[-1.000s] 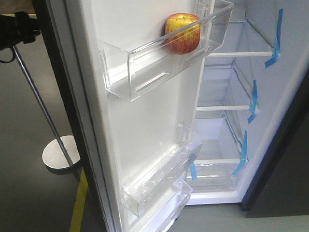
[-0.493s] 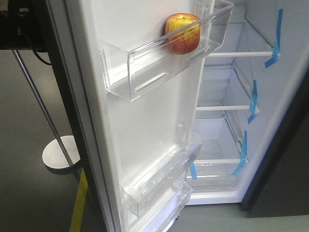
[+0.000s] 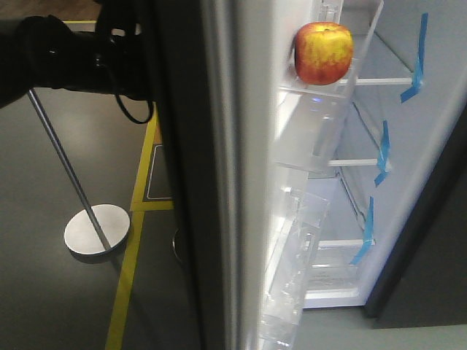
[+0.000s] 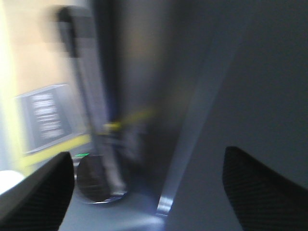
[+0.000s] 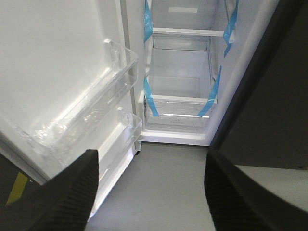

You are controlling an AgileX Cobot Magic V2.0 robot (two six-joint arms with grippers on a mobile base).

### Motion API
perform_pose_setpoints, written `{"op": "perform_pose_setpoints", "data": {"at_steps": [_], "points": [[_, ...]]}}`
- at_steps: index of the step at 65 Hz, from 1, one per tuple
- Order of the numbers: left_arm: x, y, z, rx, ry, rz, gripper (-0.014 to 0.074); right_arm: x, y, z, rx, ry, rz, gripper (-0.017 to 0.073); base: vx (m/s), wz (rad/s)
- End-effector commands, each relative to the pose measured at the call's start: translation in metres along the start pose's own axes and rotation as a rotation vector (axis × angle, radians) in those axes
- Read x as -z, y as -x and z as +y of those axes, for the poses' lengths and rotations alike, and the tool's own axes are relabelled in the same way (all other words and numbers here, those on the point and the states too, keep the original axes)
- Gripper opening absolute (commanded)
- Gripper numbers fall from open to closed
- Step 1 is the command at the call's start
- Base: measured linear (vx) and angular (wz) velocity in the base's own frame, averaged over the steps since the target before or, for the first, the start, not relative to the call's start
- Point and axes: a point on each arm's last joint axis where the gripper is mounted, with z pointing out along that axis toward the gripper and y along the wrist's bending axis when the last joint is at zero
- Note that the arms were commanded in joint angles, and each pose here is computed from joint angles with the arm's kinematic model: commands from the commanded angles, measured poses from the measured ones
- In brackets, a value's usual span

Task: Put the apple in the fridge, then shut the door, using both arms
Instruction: 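Push the refrigerator door closed with the left gripper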

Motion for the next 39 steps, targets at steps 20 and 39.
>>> {"op": "perform_pose_setpoints", "data": {"at_steps": [20,39], "points": [[0.030,0.029,-0.094,-0.007,-0.296,-0.294,0.0594,0.003,0.011,-0.001,0.004,-0.014,-0.074,0.0453,0.00,0.00],[0.006,0.040,-0.147,-0.066,-0.416,-0.345,0.0594,0.003,0.011,-0.001,0.004,-0.014,-0.074,0.0453,0.00,0.00]]}}
